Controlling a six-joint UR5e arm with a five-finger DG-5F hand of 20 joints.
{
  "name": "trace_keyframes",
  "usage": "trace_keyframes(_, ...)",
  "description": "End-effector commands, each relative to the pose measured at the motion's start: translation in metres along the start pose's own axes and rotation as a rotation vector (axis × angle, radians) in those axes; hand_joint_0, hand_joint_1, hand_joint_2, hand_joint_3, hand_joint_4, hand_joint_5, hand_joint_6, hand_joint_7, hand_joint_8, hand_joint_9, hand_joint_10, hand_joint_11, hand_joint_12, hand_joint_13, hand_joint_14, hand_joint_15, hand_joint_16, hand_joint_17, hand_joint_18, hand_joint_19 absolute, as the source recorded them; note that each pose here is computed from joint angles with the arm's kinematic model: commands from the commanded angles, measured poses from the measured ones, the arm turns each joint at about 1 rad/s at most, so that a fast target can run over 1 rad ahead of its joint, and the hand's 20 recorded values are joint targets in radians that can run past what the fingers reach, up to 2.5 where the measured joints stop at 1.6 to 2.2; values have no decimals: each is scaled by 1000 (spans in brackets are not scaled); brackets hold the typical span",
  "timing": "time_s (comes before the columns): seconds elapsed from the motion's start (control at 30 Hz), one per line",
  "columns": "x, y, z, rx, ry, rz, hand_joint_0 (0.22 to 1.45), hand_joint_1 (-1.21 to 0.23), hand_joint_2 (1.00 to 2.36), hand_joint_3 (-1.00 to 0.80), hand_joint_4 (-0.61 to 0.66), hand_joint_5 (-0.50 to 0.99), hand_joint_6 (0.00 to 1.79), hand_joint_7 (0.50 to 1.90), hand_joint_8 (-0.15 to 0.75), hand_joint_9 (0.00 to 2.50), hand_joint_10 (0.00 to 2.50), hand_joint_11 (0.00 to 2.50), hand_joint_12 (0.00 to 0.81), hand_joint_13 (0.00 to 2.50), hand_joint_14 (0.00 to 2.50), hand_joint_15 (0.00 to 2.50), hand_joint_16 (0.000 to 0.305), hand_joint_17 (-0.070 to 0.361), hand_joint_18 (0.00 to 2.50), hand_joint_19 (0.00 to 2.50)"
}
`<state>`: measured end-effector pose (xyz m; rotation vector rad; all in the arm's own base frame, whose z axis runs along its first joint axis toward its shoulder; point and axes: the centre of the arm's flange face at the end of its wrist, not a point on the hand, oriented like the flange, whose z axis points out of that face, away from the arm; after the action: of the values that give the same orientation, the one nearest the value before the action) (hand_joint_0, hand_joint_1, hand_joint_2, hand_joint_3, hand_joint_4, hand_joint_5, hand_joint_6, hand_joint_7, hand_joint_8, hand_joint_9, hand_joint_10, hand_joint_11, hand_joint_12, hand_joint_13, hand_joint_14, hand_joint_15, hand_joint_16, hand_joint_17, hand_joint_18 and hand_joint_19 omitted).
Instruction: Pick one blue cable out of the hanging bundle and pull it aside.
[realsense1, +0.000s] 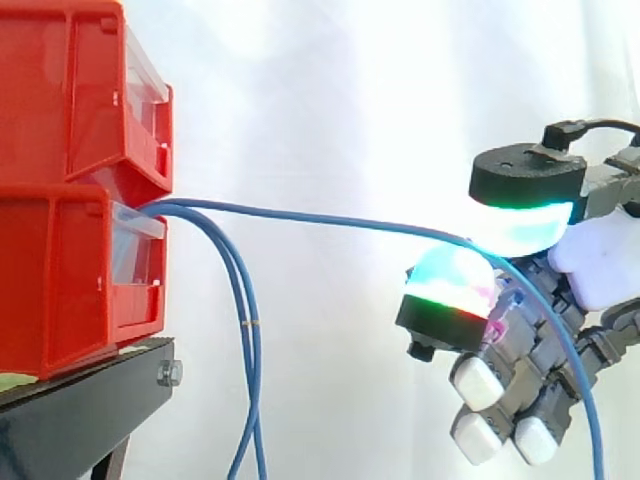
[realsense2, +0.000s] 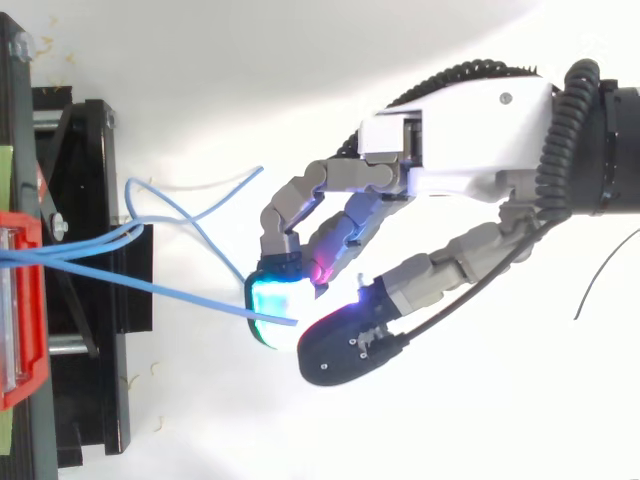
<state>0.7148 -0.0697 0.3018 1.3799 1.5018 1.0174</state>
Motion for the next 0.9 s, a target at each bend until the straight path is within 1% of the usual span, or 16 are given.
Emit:
trace_keyframes(0.0, 2, -1, 3, -25, 0, -2, 583, -797, 1002, -60, -78, 7, 826, 1031, 259, 806, 0, 0, 434, 550, 8, 212, 69, 154, 496, 341)
trace_keyframes(0.07, 1, 0, 4, -34, -2, -7, 583, -798, 1002, -63, -81, 7, 826, 1024, 257, 805, 0, 0, 434, 551, 8, 212, 69, 155, 493, 342)
trace_keyframes(0.13, 2, 1, 5, -37, 1, -8, 582, -798, 1002, -63, -74, 7, 826, 1026, 257, 805, 0, 0, 434, 555, 8, 208, 69, 155, 493, 345)
trace_keyframes(0.17, 1, 1, 5, -37, -3, -10, 582, -798, 1002, -64, -73, 7, 826, 1025, 257, 806, 0, 0, 435, 556, 8, 215, 69, 155, 494, 348)
trace_keyframes(0.2, 2, 1, 5, -38, -2, -14, 582, -798, 1003, -64, -73, 7, 826, 1025, 257, 806, 0, 0, 435, 557, 8, 213, 69, 155, 495, 352)
trace_keyframes(0.87, 0, 1, 5, -38, -5, -17, 580, -796, 1003, -60, -70, 6, 827, 1017, 262, 864, 0, 34, 437, 615, 9, 252, 68, 154, 555, 396)
